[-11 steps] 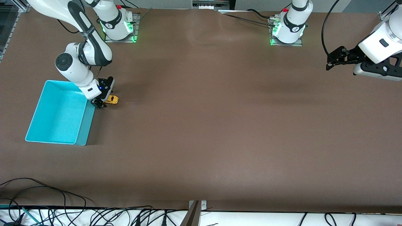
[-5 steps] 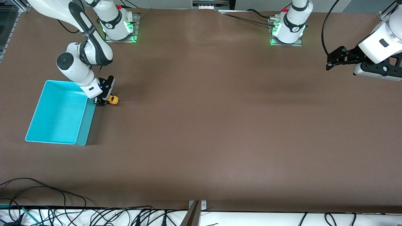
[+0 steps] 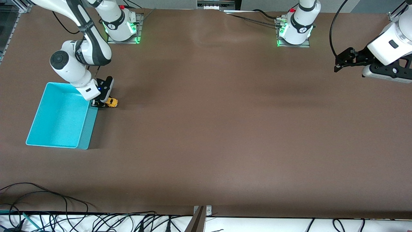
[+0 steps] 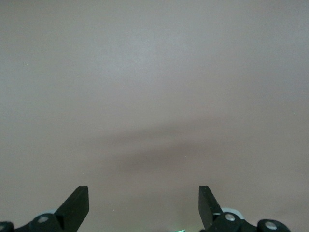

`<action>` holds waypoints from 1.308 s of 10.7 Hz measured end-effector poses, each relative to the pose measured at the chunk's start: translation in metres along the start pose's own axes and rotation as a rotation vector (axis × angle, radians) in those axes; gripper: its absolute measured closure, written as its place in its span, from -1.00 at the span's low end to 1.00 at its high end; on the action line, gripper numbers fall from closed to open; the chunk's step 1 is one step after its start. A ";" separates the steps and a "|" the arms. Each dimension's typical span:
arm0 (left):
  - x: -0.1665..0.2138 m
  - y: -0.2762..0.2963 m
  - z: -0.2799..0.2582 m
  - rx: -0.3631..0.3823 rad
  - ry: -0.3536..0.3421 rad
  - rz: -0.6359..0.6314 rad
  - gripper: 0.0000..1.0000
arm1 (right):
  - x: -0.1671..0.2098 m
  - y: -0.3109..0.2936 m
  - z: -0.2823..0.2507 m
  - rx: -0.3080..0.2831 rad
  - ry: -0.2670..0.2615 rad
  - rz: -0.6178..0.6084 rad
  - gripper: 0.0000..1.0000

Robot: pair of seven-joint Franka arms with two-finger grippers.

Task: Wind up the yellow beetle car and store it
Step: 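Lift the car with the right gripper and carry it over the bin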

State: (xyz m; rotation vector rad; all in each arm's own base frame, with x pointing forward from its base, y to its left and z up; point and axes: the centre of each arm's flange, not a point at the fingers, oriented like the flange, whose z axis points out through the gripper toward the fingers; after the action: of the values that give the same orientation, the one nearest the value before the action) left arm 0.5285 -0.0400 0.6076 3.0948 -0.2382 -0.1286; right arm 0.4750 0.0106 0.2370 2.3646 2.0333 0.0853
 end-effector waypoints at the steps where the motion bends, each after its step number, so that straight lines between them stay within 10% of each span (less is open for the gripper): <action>1: 0.000 0.000 0.000 0.000 0.000 0.000 -1.00 | 0.004 0.005 -0.013 0.013 -0.003 -0.009 0.09; 8: 0.000 0.001 0.000 0.000 0.000 0.002 -1.00 | 0.030 0.047 -0.101 0.062 -0.011 -0.236 0.09; 14: 0.000 0.001 0.000 0.000 0.000 0.002 -1.00 | -0.095 0.062 -0.097 0.096 0.005 -0.454 0.09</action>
State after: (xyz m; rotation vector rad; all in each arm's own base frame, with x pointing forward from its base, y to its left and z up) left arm 0.5284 -0.0412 0.6076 3.0946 -0.2418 -0.1286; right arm 0.5166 -0.0940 0.3345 1.8832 2.5670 -0.0158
